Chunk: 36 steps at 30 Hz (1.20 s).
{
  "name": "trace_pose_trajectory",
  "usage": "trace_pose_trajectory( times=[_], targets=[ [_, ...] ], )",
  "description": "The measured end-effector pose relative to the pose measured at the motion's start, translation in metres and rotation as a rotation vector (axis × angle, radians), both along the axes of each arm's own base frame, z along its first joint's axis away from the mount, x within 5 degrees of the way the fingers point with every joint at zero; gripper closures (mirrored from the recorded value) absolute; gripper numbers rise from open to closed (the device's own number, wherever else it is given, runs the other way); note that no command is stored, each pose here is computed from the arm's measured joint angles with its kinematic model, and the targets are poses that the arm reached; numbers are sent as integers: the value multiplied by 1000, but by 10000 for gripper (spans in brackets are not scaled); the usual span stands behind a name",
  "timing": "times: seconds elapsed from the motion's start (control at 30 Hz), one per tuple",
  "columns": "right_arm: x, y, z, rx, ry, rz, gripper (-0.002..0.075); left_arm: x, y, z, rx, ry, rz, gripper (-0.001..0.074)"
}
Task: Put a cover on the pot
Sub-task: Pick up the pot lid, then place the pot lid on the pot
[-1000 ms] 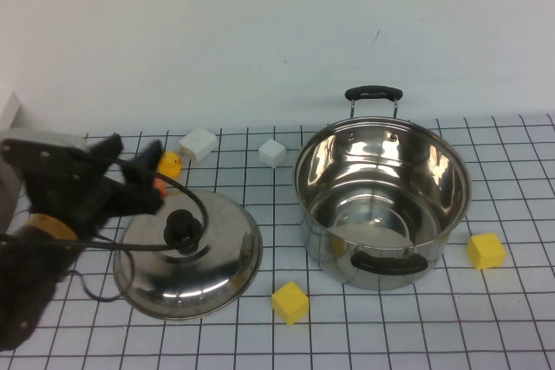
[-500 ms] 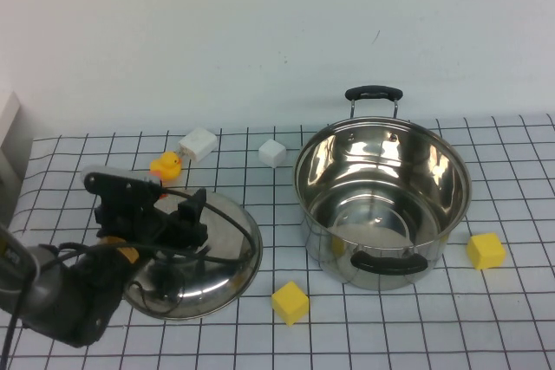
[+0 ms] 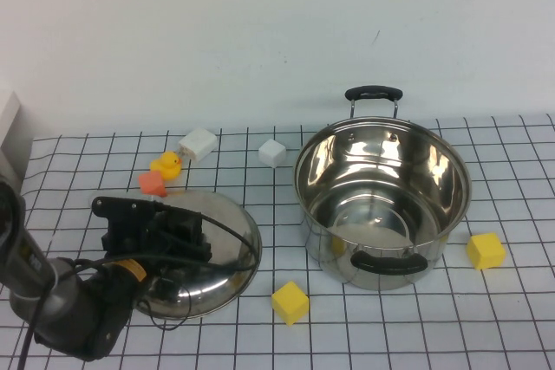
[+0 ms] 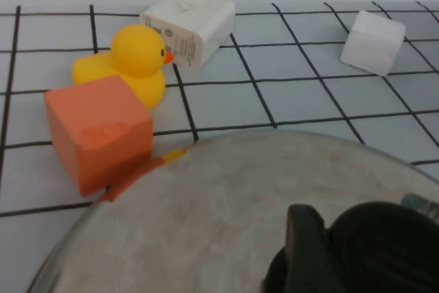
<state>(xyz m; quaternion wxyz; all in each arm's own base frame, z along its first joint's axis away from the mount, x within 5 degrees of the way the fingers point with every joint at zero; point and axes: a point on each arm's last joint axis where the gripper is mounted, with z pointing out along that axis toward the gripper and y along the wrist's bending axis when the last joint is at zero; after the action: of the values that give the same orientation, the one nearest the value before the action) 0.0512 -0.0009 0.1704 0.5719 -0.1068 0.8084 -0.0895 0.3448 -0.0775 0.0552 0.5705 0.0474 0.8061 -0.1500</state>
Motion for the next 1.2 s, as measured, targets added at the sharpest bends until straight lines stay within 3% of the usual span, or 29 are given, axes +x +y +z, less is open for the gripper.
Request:
trace_pose_trajectory(
  times=[0.03,0.27,0.47,0.57,0.67,0.83,1.03,1.2],
  targets=[
    [0,0,0,0,0,0,717,0,0,0,-3,0,2,413],
    [0,0,0,0,0,0,717,1,0,19,-38,-9,20,408],
    [0,0,0,0,0,0,717,0,3,92,-18,-113,41,408],
    [0,0,0,0,0,0,717,-1,-1,133,1,-175,-5,408],
    [0,0,0,0,0,0,717,-1,-22,172,8,-229,-108,408],
    [0,0,0,0,0,0,717,7,-84,214,-20,-217,-293,408],
    [0,0,0,0,0,0,717,11,-156,214,-22,-174,-451,408],
    [0,0,0,0,0,0,717,17,-190,195,-13,-150,-509,408]
  ],
)
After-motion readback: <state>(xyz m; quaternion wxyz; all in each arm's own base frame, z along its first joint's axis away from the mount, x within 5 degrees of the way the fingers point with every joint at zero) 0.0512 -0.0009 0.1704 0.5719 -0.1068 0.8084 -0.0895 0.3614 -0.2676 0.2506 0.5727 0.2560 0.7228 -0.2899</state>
